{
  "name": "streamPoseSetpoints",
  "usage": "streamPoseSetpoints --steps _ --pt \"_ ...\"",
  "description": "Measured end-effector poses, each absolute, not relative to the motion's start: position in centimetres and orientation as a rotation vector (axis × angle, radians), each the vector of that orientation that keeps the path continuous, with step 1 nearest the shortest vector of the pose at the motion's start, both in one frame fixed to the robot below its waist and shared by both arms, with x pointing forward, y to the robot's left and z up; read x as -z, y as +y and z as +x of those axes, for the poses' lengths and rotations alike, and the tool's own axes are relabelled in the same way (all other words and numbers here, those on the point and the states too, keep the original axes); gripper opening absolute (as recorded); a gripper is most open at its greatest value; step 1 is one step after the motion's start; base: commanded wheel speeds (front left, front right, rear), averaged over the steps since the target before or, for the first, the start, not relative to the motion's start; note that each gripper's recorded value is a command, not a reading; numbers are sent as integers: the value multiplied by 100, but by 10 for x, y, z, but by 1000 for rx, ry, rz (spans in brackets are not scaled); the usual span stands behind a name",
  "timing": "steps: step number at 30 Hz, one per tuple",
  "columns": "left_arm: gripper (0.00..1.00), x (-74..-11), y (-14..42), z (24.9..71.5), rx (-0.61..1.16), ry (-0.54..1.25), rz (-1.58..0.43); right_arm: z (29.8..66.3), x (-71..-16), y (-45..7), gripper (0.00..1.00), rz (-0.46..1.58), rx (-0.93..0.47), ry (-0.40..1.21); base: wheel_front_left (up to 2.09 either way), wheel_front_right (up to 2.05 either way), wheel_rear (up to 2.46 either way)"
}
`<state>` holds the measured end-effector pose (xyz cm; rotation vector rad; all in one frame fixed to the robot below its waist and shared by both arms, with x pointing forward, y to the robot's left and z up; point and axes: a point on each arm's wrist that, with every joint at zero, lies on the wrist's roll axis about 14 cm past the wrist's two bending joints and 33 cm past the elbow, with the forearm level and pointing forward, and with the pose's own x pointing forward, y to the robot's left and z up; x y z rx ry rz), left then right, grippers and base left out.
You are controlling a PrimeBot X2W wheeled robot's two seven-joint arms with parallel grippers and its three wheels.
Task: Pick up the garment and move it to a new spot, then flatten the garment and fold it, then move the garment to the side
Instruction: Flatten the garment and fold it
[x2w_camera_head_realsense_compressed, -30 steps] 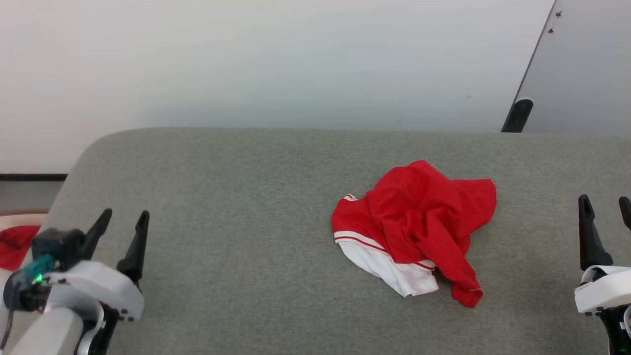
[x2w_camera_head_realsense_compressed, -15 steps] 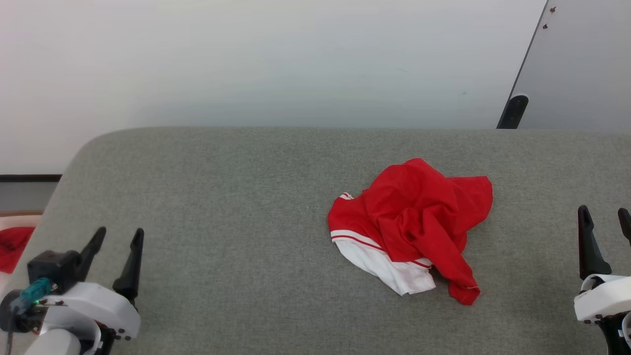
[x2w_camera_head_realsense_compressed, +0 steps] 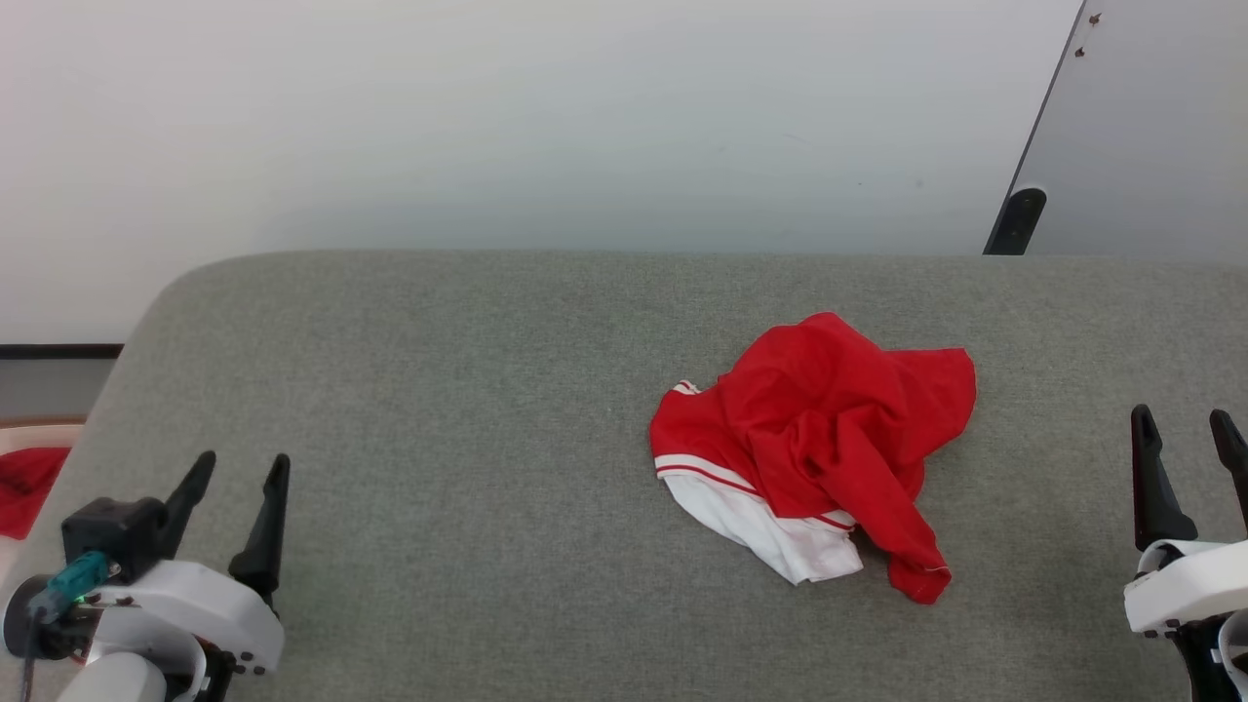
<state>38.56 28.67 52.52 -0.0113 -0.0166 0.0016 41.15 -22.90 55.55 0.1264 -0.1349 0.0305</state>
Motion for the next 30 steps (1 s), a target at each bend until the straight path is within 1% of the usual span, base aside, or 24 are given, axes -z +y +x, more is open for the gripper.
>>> streamPoseSetpoints --steps 19,30 --pt "100 -522 277 389 23 -7 -12 412 -554 -228 100 136 -22 -137 0 0 0" --pt "100 -538 258 413 97 -2 0 410 -547 -226 100 160 -10 -134 0 0 0"
